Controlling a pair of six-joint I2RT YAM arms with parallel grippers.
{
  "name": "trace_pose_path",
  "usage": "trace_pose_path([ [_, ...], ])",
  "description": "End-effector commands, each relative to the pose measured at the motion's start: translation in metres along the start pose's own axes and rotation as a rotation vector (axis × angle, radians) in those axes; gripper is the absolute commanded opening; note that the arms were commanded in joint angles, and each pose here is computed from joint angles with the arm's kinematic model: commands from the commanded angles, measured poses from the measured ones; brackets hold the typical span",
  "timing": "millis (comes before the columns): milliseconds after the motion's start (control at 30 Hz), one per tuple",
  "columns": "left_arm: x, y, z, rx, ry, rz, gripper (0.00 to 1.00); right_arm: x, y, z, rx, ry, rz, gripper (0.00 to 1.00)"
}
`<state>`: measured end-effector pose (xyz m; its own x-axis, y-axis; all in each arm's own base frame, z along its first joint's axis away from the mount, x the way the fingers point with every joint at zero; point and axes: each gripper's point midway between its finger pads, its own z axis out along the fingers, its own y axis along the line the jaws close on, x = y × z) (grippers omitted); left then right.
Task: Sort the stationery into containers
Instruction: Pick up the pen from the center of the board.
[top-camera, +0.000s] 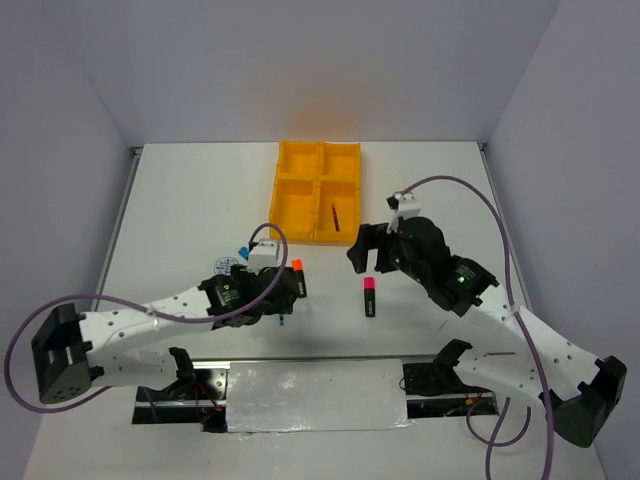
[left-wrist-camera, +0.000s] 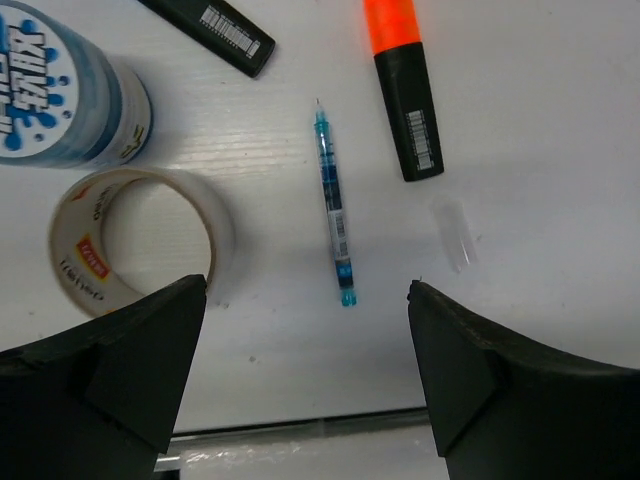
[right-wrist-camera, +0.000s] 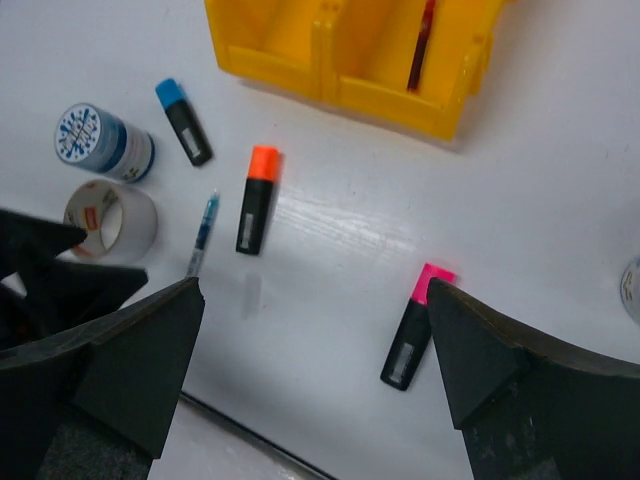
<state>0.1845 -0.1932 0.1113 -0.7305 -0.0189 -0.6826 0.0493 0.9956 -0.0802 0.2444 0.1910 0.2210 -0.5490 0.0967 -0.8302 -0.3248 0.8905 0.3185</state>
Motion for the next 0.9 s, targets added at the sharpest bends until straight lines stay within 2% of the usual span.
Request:
trace_pose_path([
  [0,-0.006,-0.026,0.02,0.07,0.05,-0.069,0.92,0.028,-0.02,-0.021,0.1,0.059,0.007,1.0],
  [200,0.005,-0.038,0.043,0.037,0.126,-0.04,0.92,0.047,-0.011,-0.04,-0.004,0.072,0.034,1.0],
  [300,0.017,-0.036,0.056,0.016,0.174,-0.038,0.87,0.048,-0.003,-0.048,-0.051,0.068,0.043,1.0],
  [533,0.034,-0.037,0.074,0.029,0.243,-0.039,0.85,0.052,-0.008,-0.054,-0.041,0.068,0.038,1.0],
  [867,0.048,-0.021,0.085,-0.097,0.321,-0.023,0.81,0.06,-0.002,-0.049,-0.076,0.089,0.03,1.0],
])
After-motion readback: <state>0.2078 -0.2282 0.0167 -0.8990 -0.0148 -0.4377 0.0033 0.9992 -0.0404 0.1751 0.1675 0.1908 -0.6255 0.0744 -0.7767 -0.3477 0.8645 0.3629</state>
